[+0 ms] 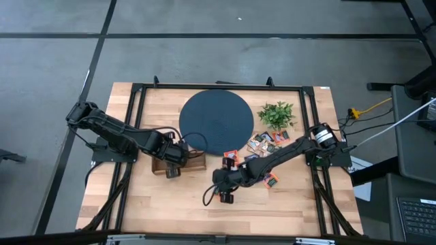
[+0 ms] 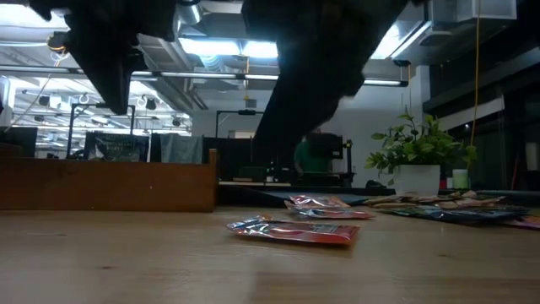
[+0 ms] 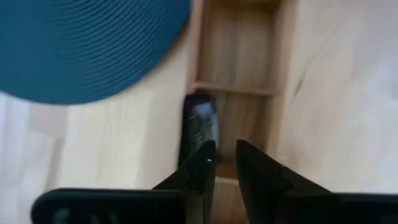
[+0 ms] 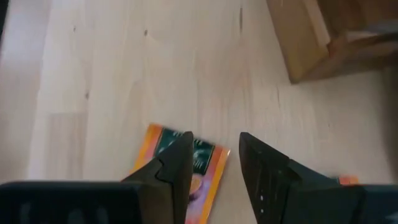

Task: Pick & Place Tea
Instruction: Put the orange tea bag into the right section of the wooden organizer

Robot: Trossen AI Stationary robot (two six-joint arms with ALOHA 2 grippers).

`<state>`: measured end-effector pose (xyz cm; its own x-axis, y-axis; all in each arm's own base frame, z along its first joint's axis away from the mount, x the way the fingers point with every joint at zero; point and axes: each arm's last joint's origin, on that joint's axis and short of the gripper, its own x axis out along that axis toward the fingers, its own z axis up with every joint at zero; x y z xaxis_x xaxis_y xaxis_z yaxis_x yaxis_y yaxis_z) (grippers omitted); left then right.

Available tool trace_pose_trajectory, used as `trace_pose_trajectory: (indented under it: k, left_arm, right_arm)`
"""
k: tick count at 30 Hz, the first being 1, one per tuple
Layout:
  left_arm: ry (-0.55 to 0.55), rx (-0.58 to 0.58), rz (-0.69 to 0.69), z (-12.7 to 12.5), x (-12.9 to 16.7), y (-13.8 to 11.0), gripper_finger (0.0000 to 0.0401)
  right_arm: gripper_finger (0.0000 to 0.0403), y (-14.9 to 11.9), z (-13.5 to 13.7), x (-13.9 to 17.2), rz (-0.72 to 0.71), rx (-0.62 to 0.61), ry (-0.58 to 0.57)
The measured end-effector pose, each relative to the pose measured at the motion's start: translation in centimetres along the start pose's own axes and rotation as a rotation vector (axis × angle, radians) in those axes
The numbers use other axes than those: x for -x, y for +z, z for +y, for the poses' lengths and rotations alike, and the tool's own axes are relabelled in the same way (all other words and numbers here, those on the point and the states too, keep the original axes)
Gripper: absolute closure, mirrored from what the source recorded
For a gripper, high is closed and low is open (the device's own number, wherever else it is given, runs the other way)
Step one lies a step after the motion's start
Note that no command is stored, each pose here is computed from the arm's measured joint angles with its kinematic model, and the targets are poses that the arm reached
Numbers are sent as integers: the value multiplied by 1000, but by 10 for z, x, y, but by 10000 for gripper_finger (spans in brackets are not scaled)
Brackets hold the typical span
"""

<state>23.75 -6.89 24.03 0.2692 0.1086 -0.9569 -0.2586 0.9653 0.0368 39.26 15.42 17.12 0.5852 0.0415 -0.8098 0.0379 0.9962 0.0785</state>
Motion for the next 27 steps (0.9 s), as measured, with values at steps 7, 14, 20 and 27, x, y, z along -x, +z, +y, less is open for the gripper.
trace_pose_trajectory:
  k: [7, 14, 20, 27]
  left_arm:
    - [-223, -170, -198, -32, 8, 10, 350]
    - [-239, -359, -463, -70, 15, 13, 374]
    - [-119, -522, -465, -97, -12, 6, 398]
    - [-114, -470, -350, -112, -48, 0, 391]
  right_arm:
    - [271, -7, 17, 19, 175, 7, -50]
    - [271, -23, 32, 24, 281, 96, 28]
    - [271, -25, 39, 25, 269, 55, 50]
    - [310, -19, 43, 21, 182, 15, 87]
